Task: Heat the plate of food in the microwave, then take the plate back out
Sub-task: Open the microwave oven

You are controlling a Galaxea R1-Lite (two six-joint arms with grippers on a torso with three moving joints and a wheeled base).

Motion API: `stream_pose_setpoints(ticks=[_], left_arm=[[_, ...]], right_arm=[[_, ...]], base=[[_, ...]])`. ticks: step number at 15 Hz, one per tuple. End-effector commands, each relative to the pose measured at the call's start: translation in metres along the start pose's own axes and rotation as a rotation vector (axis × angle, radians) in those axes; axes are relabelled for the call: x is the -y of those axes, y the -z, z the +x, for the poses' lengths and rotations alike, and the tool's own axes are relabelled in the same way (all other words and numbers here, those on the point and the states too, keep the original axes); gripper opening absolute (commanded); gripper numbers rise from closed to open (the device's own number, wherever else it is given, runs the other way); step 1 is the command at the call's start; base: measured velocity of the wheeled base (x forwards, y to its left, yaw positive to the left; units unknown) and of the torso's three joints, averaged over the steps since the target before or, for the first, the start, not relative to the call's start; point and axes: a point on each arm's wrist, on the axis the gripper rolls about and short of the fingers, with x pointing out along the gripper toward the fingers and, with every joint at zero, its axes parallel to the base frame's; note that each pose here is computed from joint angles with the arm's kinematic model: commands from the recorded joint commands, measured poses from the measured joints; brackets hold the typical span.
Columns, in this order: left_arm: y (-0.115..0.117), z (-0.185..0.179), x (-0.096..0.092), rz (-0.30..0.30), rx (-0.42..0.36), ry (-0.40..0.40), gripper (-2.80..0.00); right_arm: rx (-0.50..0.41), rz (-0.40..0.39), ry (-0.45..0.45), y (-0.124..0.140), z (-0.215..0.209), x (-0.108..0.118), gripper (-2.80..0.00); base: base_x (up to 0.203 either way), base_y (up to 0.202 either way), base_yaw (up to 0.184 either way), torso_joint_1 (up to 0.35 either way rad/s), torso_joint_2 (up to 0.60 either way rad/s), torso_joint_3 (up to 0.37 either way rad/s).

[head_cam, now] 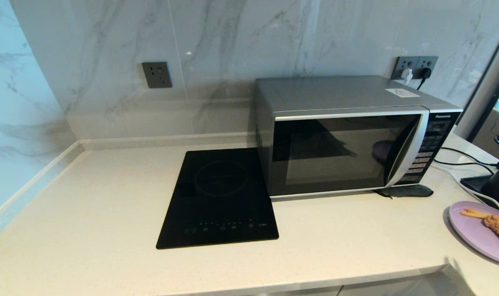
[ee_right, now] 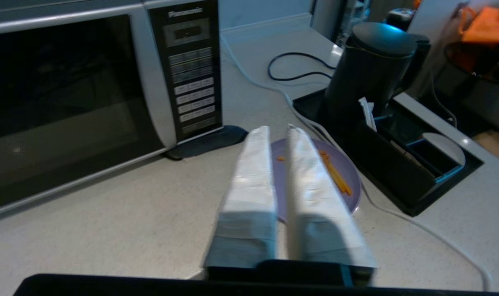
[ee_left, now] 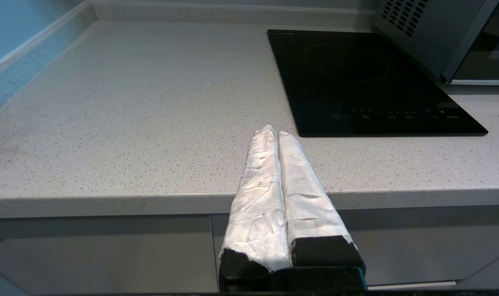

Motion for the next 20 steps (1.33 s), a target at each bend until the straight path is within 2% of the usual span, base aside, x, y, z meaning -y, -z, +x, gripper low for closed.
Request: stream_pose_setpoints(ticks=[1, 3, 6, 8, 10, 12, 13, 15, 18, 20], left_arm=[[0.000, 0.000, 0.000, -0.001, -0.001, -0.001, -2.80], [0.000, 0.000, 0.000, -0.001, -0.001, -0.001, -2.80], [0.000, 0.000, 0.000, -0.001, -0.001, -0.001, -2.80], [0.000, 0.000, 0.000, -0.001, -0.001, -0.001, -2.80], [0.000, 0.000, 0.000, -0.001, -0.001, -0.001, -2.80], [0.000, 0.000, 0.000, -0.001, -0.001, -0.001, -2.80], [0.000, 0.000, 0.000, -0.001, -0.001, -0.001, -2.80], [0.000, 0.000, 0.000, -0.001, -0.001, -0.001, -2.80], [0.000, 0.000, 0.000, -0.001, -0.001, -0.001, -2.80], [0.000, 0.000, 0.000, -0.001, -0.001, -0.002, -2.80]], right_arm=[[-0.073, -0.051, 0.086, 0.006, 0.040, -0.019, 0.00], [-0.104, -0.079, 0.067, 0.011, 0.050, -0.029, 0.00], [-0.200, -0.134, 0.063, 0.025, 0.079, -0.050, 0.00], [-0.264, -0.163, 0.125, 0.036, 0.107, -0.065, 0.00], [-0.291, -0.204, 0.222, 0.045, 0.130, -0.080, 0.00], [-0.298, -0.235, 0.330, 0.054, 0.150, -0.094, 0.00], [-0.288, -0.225, 0.361, 0.055, 0.157, -0.101, 0.00], [-0.277, -0.227, 0.369, 0.059, 0.163, -0.118, 0.00], [-0.247, -0.175, 0.337, 0.063, 0.165, -0.150, 0.00], [-0.244, -0.180, 0.322, 0.068, 0.168, -0.164, 0.00]], base=[[0.000, 0.000, 0.000, 0.000, 0.00, 0.000], [0.000, 0.000, 0.000, 0.000, 0.00, 0.000], [0.000, 0.000, 0.000, 0.000, 0.00, 0.000], [0.000, 0.000, 0.000, 0.000, 0.00, 0.000], [0.000, 0.000, 0.000, 0.000, 0.00, 0.000], [0.000, 0.000, 0.000, 0.000, 0.00, 0.000], [0.000, 0.000, 0.000, 0.000, 0.00, 0.000], [0.000, 0.000, 0.000, 0.000, 0.00, 0.000], [0.000, 0.000, 0.000, 0.000, 0.00, 0.000], [0.000, 0.000, 0.000, 0.000, 0.00, 0.000]])
